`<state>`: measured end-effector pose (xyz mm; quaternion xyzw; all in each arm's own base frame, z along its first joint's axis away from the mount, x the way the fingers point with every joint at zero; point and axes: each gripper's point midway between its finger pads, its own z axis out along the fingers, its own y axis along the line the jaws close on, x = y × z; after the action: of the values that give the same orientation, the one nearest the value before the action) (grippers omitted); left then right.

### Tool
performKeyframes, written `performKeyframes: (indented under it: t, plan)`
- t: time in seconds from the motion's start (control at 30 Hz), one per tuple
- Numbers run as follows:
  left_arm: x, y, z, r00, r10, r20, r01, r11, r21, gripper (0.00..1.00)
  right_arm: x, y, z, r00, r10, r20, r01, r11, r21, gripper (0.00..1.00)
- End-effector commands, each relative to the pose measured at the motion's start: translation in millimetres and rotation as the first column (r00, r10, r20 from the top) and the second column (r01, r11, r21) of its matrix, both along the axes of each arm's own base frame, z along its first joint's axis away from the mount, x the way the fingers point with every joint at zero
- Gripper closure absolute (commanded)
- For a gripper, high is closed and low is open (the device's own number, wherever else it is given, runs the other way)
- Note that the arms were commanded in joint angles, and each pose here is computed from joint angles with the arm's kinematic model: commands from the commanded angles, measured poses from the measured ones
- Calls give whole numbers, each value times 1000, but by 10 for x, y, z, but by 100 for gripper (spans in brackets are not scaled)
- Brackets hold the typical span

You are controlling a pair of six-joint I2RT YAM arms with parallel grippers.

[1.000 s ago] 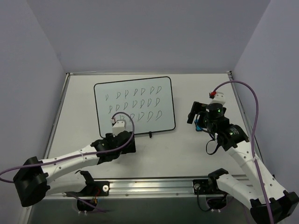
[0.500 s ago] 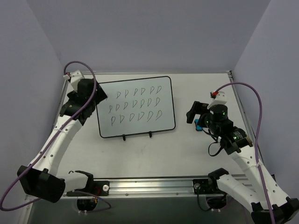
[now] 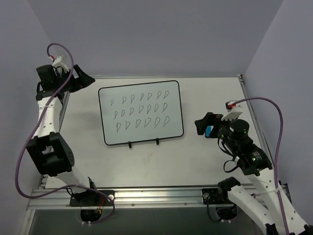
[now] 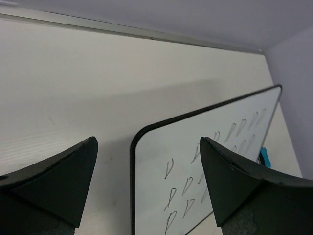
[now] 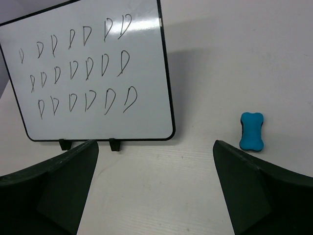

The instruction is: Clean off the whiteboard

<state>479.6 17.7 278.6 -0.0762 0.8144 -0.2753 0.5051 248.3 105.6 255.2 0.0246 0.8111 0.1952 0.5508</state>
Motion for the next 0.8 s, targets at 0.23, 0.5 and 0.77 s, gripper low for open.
performKeyframes:
  t: [0.23,0.5,0.77]
  plan:
    - [278,-328,-116,910,-366,193,387,918,-86,6,-146,274,203,980,186,66,-187,982,-3,0]
    - [157,-503,-421,814,-519,261,564,814,-137,6,-189,308,182,976,207,65,-207,978,-13,1]
    - [-8,-592,-479,780,-554,290,623,734,-272,16,-138,337,120,976,213,32,-212,977,-33,1]
